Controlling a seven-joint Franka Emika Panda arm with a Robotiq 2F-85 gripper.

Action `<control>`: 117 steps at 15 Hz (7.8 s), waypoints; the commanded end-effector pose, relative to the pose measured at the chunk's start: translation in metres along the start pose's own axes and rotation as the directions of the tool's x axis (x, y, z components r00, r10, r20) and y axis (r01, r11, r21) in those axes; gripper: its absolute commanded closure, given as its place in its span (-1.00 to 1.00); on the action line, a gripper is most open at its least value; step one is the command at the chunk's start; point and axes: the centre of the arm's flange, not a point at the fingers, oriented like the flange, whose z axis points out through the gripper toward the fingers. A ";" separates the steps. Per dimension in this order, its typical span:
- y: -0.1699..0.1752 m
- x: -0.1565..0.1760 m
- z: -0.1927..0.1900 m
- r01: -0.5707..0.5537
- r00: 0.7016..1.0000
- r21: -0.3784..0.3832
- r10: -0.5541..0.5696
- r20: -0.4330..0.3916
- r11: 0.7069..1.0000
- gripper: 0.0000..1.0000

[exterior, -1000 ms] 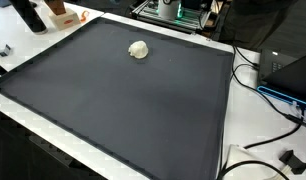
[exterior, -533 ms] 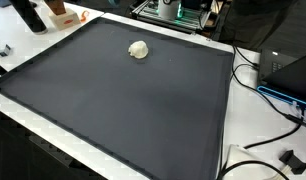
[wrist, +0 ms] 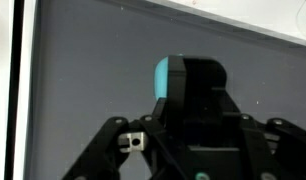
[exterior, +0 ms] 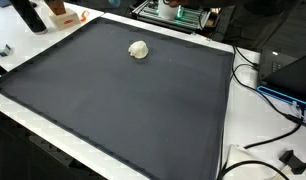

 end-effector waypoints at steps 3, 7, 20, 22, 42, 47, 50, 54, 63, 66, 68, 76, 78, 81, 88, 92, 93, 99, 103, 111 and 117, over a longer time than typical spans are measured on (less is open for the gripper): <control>0.000 0.000 0.000 0.000 1.000 0.000 0.000 0.000 1.000 0.00; 0.000 0.000 0.000 0.000 1.000 0.000 0.000 0.000 1.000 0.00; 0.000 0.000 0.000 0.000 1.000 0.000 0.000 0.000 1.000 0.00; 0.000 0.000 0.000 0.000 1.000 0.000 0.000 0.000 1.000 0.00; 0.058 0.021 0.057 0.416 0.866 0.292 -0.277 -0.417 0.861 0.50; 0.065 0.031 0.100 0.527 0.780 0.417 -0.226 -0.584 0.740 0.50; 0.065 0.036 0.126 0.574 0.754 0.514 -0.165 -0.636 0.638 0.50; 0.064 0.041 0.158 0.578 0.764 0.647 -0.051 -0.644 0.497 0.50; 0.061 0.057 0.213 0.447 0.827 0.726 0.066 -0.558 0.523 0.50; 0.060 0.059 0.221 0.414 0.835 0.719 0.082 -0.544 0.558 0.50; 0.061 0.060 0.223 0.390 0.841 0.710 0.087 -0.534 0.587 0.50; 0.054 0.062 0.219 0.332 0.864 0.685 0.082 -0.497 0.648 0.50; 0.051 0.061 0.214 0.328 0.867 0.678 0.076 -0.493 0.658 0.50; 0.046 0.059 0.203 0.311 0.871 0.658 0.071 -0.486 0.686 0.50; 0.031 0.052 0.167 0.229 0.903 0.591 0.058 -0.425 0.773 0.50; 0.021 0.051 0.141 0.184 0.925 0.537 0.040 -0.379 0.824 0.50; 0.017 0.051 0.134 0.176 0.928 0.521 0.035 -0.370 0.835 0.50; 0.000 0.051 0.093 0.137 0.946 0.401 0.001 -0.324 0.906 0.50; -0.014 0.052 0.071 0.122 0.958 0.302 -0.032 -0.286 0.946 0.50; -0.044 0.054 0.043 0.148 0.977 0.139 -0.123 -0.172 0.979 0.50; -0.060 0.054 0.033 0.173 0.980 0.049 -0.167 -0.107 0.984 0.50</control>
